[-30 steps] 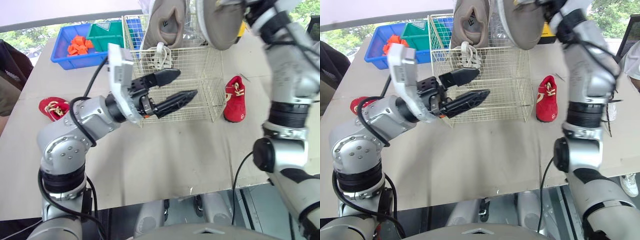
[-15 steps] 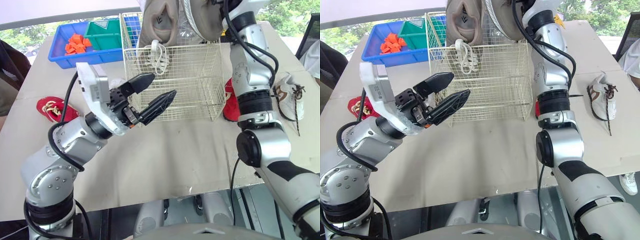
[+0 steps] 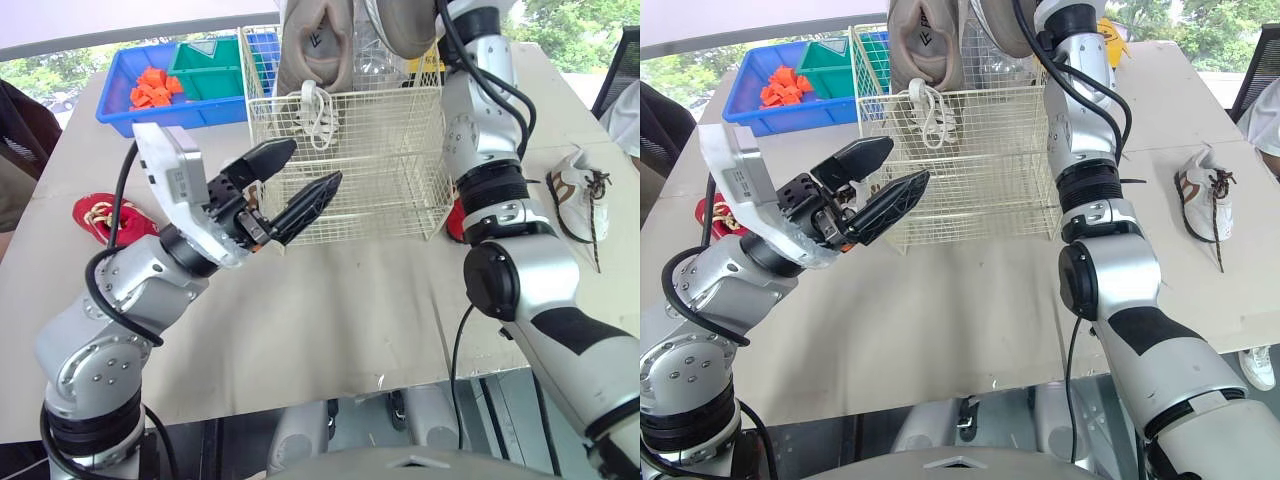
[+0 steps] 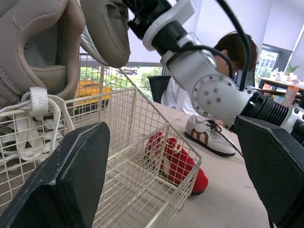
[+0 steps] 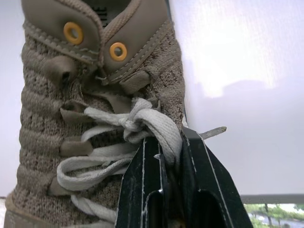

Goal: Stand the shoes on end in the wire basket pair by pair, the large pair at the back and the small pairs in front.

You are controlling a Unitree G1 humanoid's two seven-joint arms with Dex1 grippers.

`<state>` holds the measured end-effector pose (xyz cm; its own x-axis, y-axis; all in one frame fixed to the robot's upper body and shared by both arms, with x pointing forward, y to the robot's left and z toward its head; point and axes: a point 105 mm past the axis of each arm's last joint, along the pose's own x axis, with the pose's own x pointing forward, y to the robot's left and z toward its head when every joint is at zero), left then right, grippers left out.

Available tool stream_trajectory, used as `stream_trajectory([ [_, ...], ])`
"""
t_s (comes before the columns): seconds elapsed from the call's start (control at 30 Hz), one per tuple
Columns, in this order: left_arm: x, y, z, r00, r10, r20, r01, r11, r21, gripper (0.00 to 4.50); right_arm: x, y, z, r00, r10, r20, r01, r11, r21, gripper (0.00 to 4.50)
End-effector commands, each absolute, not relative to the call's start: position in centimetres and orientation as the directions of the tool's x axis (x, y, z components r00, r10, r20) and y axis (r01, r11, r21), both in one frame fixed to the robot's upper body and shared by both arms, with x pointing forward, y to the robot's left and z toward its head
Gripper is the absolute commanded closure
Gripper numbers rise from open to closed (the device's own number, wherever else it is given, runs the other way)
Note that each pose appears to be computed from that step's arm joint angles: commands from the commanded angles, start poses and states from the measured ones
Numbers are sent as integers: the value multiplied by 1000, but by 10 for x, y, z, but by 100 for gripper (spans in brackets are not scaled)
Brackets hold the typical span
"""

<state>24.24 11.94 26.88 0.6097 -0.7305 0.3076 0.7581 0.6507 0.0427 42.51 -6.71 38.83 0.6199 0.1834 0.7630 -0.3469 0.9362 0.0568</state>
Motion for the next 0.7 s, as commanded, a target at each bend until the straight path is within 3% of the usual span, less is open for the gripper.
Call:
stream_trajectory([
  [0.03, 238, 121, 278, 605, -720, 339, 742, 665, 88, 0, 417, -39, 382, 574, 294, 764, -402, 914, -50, 443],
  [0.3, 238, 122, 276, 613, -716, 335, 736, 671, 87, 0, 425, -29, 321, 633, 408, 658, -417, 896, -154, 443],
  [0.4, 238, 122, 275, 617, -714, 333, 733, 674, 87, 0, 428, -37, 301, 663, 425, 617, -358, 903, -237, 443],
  [0.7, 241, 121, 274, 620, -710, 333, 730, 678, 87, 0, 427, -61, 290, 682, 389, 619, -142, 901, -410, 443],
])
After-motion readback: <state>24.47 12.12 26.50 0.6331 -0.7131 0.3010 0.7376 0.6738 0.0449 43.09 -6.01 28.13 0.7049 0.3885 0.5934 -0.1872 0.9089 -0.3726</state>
